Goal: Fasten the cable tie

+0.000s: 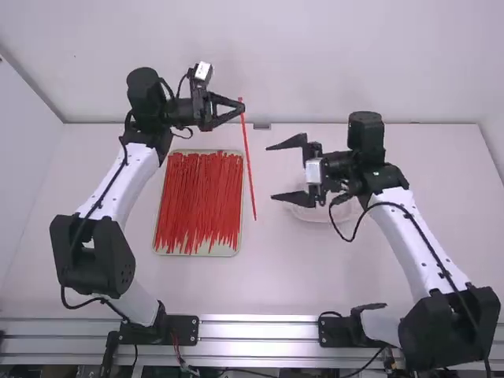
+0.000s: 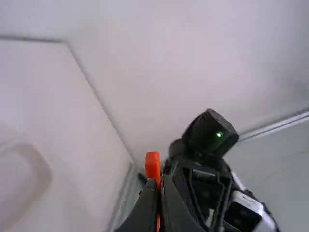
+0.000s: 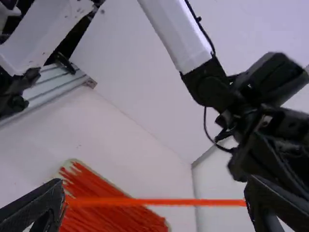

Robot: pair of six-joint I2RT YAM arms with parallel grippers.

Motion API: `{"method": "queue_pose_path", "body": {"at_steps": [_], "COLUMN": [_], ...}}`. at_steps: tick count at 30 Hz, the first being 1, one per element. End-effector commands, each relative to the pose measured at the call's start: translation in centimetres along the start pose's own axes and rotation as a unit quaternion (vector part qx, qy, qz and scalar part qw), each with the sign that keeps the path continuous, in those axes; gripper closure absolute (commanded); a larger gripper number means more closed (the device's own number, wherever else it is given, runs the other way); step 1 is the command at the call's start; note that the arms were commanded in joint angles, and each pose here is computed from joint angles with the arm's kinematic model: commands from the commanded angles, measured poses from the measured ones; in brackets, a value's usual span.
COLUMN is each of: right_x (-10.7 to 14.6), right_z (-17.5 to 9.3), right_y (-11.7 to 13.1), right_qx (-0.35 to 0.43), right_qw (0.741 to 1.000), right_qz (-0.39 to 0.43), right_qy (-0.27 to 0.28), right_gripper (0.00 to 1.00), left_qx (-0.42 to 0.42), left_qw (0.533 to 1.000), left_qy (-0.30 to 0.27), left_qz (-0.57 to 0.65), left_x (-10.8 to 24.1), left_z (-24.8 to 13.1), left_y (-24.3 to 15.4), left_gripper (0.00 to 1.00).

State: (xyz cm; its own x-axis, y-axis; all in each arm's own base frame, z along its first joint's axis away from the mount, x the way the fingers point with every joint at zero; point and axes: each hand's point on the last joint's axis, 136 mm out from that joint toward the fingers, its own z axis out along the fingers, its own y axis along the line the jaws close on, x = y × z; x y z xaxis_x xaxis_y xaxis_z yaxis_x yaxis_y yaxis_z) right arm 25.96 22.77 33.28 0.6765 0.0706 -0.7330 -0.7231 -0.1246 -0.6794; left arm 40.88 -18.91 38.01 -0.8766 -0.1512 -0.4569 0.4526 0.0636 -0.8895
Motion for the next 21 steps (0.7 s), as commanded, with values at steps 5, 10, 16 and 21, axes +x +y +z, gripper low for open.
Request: {"method": "queue_pose_path", "body": {"at_steps": [5,10,16,21], "right_x": [-2.3,-2.9,-3.2,-3.3], "right_z": [1.0,2.0,3.0,3.1], "right_y": [0.4,0.9,1.4,1.5], "right_qx": [-0.018,-0.023,-0.026,-0.025], "right_qw": [0.986,0.963,0.938,0.933], "right_qz": [-0.156,-0.260,-0.337,-0.350], "right_qy": [-0.052,-0.070,-0.080,-0.082], "right_gripper": [0.01,0.01,0.01,0.01], "left_qx": [0.004,0.001,-0.005,-0.006], "left_qw": [0.996,0.993,0.988,0.987], "left_qy": [0.012,0.001,-0.021,-0.022], "left_qz": [-0.085,-0.117,-0.150,-0.159], "left_x": [0.2,-0.2,-0.9,-1.0], "left_z": [-0.4,-0.4,-0.4,-0.4], "left_y": [-0.8,-0.7,-0.4,-0.3], "left_gripper": [0.98,0.98,0.98,0.98]}}
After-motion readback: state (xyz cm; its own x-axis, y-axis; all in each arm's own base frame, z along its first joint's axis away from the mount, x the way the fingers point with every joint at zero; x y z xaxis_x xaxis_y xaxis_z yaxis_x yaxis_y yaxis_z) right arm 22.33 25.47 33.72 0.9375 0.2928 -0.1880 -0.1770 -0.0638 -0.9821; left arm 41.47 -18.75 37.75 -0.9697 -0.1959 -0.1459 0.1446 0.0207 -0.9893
